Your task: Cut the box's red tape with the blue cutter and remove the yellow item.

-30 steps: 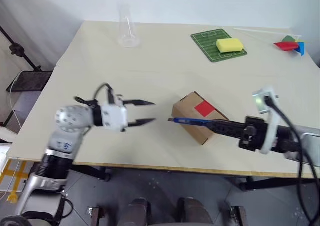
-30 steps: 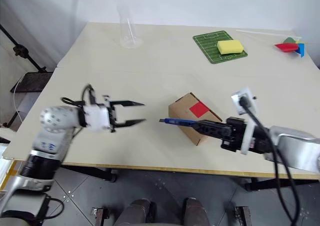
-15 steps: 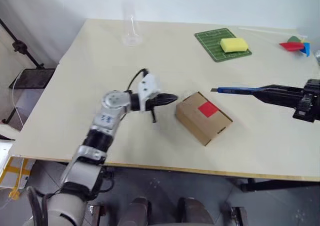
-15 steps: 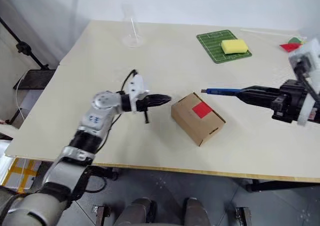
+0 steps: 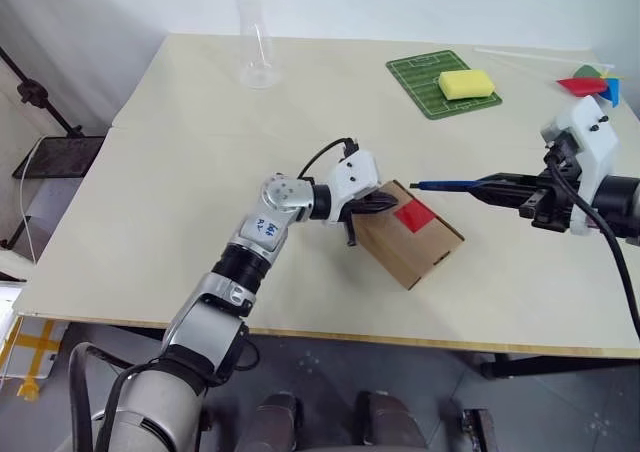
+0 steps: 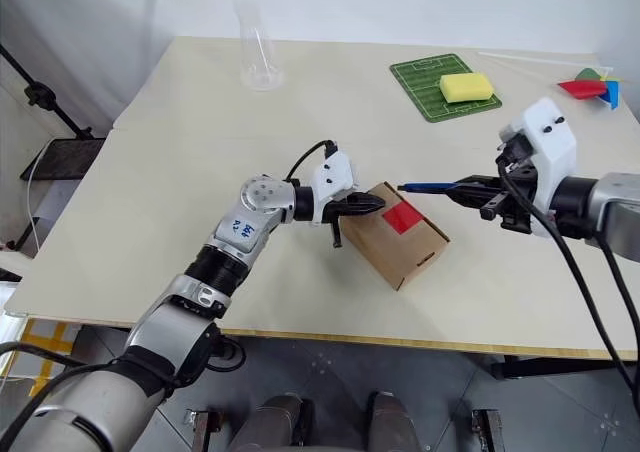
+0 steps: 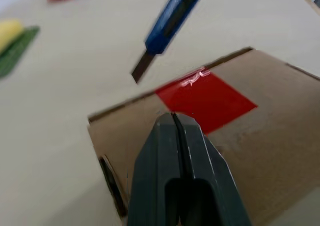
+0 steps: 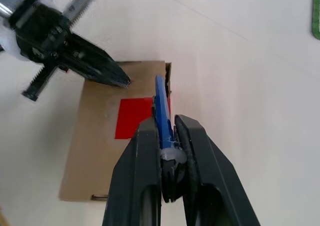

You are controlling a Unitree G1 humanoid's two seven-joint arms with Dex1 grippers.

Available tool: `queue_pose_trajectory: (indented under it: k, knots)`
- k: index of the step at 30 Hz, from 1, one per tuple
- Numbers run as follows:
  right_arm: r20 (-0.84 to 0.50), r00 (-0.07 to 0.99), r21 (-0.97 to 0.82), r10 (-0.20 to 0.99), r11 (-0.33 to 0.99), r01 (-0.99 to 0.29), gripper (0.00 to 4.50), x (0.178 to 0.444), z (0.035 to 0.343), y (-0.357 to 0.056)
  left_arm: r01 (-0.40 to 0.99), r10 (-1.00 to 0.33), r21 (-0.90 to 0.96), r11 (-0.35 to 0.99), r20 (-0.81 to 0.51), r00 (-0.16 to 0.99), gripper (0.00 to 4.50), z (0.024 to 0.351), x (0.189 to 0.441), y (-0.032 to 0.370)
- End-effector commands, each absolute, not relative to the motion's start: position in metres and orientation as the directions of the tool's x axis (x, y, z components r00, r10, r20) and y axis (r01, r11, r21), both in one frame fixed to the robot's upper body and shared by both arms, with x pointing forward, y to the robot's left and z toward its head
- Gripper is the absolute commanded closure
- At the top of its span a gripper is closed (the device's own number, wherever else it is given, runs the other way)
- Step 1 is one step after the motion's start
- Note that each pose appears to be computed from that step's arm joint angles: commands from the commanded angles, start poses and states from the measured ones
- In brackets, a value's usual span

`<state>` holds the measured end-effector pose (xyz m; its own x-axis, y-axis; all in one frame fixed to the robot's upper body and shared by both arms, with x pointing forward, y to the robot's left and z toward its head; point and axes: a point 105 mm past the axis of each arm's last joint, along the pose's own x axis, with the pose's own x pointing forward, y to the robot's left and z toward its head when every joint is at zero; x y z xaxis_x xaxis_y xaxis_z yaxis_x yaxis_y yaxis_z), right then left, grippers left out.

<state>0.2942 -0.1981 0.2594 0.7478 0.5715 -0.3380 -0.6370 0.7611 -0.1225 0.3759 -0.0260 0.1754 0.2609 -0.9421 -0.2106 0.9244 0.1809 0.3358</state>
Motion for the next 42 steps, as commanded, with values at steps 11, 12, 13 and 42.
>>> queue_pose_trajectory:
  k: [11,12,13,42]
  knots:
    - [-0.303,0.769,-0.187,0.563,0.756,-0.627,4.35,0.298,0.260,-0.193,0.939,-0.937,0.295,0.178,-0.240,0.253,4.50,0.180,0.370,-0.029]
    - [-0.308,0.770,-0.192,0.558,0.757,-0.625,4.35,0.298,0.258,-0.194,0.939,-0.937,0.296,0.176,-0.243,0.253,4.50,0.179,0.370,-0.029]
    - [-0.312,0.775,-0.198,0.551,0.759,-0.620,4.35,0.299,0.256,-0.195,0.939,-0.936,0.296,0.175,-0.246,0.252,4.50,0.178,0.370,-0.028]
    - [-0.434,0.704,-0.120,0.563,0.738,-0.664,4.35,0.296,0.245,-0.200,0.943,-0.890,0.297,0.149,-0.376,0.259,4.50,0.151,0.366,-0.024]
